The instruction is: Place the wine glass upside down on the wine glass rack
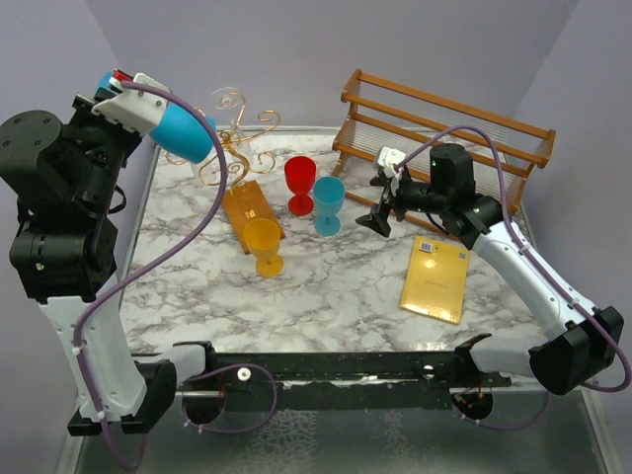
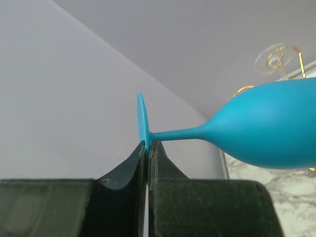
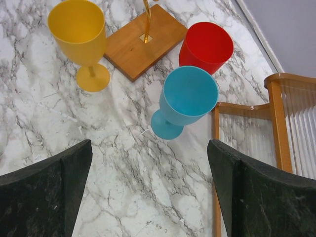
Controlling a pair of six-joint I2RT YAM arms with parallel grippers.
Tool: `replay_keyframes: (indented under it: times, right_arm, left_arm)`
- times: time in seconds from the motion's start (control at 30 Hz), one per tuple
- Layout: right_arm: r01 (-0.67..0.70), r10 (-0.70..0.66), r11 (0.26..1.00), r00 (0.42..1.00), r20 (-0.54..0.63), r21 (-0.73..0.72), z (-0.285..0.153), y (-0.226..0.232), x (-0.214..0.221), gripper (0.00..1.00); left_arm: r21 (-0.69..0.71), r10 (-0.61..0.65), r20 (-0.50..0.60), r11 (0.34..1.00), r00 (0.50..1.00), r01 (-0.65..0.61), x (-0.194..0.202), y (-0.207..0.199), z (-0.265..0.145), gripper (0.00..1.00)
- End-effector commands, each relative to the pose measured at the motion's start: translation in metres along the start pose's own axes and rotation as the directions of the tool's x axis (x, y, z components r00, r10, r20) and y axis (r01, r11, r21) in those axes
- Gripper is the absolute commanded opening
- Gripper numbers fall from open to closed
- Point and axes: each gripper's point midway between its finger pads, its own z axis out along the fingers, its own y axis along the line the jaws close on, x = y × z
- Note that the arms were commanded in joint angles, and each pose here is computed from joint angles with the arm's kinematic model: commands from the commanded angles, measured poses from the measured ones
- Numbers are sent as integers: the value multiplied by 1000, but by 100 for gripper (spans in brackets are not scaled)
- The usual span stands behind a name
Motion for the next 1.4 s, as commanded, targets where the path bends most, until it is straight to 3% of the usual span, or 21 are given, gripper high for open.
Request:
replay_keyframes:
  times: [0.0,0.17,0.37,0.5,0.83,1.03,1.37]
  right_arm:
    - [23,-26,998,998,51,57,-4,-12,-16,100]
    - [2,-4,999,999,45,42,-4,-10,-10,100]
    - [-10,8,999,999,38,36,-2,-10,-6,100]
    - [-19,18,999,999,36,43,-2,-12,-4,100]
    - [-16,16,1000,998,58,13,-4,-6,-8,100]
    - [-24,24,1000,998,63,7,-5,-5,-8,100]
    - [-32,32,999,998,57,-3,-3,-5,-6,100]
  left_arm:
    - [-10,118,-112,993,987,-120,24,7,-32,0]
    - [84,234,-191,971,953,-222,47,-6,-45,0]
    - [208,358,-336,930,871,-303,95,-23,-34,0]
    - [273,420,-342,900,841,-339,109,-33,-18,0]
    - [477,592,-192,753,783,-452,125,-68,23,0]
    - [564,643,-70,656,763,-501,126,-89,27,0]
    - [611,579,160,578,800,-541,106,-126,36,2]
